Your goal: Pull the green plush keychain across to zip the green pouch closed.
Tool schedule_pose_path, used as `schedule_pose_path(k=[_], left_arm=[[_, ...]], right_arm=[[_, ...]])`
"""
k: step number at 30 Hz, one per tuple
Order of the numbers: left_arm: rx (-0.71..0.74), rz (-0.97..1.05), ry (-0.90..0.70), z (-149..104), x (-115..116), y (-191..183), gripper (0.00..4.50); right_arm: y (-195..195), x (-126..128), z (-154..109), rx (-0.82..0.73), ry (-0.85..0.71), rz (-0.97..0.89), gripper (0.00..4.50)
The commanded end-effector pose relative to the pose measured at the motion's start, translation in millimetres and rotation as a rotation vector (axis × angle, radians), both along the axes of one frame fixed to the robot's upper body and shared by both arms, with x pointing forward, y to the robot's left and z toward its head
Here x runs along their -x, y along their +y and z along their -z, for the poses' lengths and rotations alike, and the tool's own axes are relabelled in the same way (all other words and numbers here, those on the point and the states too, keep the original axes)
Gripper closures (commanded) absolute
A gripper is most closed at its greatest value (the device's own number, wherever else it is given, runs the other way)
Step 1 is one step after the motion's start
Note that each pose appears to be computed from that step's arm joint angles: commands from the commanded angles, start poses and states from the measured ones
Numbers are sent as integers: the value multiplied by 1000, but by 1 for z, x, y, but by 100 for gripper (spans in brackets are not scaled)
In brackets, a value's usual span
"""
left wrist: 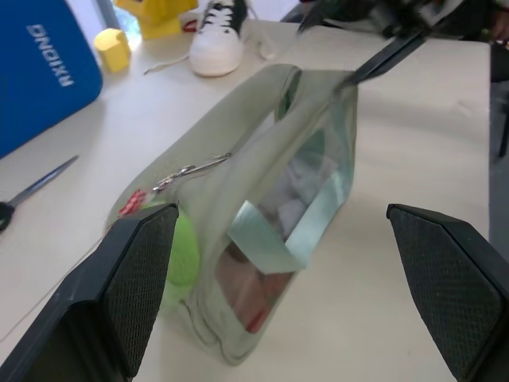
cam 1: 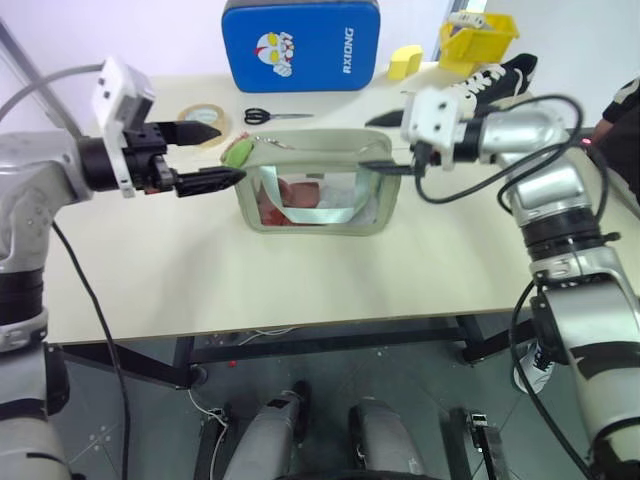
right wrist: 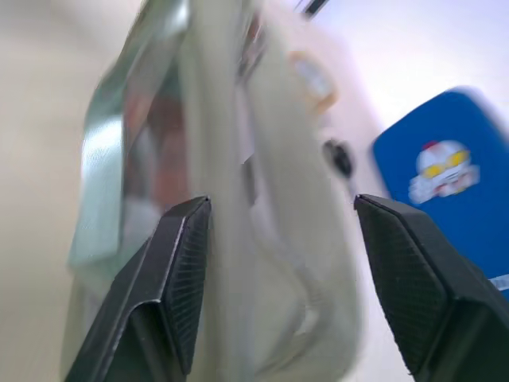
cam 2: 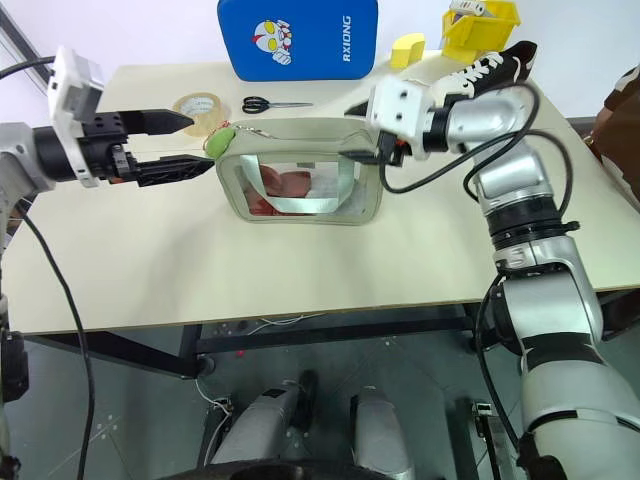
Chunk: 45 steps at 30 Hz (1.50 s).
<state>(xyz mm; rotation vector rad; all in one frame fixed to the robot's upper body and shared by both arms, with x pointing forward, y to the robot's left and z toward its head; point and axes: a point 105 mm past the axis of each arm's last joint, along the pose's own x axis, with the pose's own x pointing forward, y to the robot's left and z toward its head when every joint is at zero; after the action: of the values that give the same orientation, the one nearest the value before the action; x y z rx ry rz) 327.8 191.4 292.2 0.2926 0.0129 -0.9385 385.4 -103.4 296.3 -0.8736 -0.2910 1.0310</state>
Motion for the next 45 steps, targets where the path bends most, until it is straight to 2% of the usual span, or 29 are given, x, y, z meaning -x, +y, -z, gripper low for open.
schedule_pose_path(k=[1,4,8,11,15,23,32,35,42,45], left_arm=[[16,-84,-77,-15,-3,20,0],[34,-162,-51,-1,-19,36,0],[54,-209,-34,11,-30,46,0],[69,-248,-49,18,-41,45,0],[111,-227,-40,26,-49,25,0],[173,-78,-6,19,-38,-8,0],[128,-52,33,38,-45,-18,0],[138,-57,30,36,-51,-20,89],[158,-28,17,28,-48,-24,437],[149,43,-4,15,-39,-37,445]], right_arm=[[27,12,-14,-119,20,-28,139],[49,12,7,-124,103,-14,139],[50,10,33,-59,141,4,139],[47,10,44,-29,162,10,228],[48,10,49,-10,157,8,436],[51,10,45,-7,131,12,444],[52,11,44,-10,131,18,444],[52,12,44,-10,134,16,450],[50,13,46,-3,140,17,450],[50,14,49,5,145,15,450]])
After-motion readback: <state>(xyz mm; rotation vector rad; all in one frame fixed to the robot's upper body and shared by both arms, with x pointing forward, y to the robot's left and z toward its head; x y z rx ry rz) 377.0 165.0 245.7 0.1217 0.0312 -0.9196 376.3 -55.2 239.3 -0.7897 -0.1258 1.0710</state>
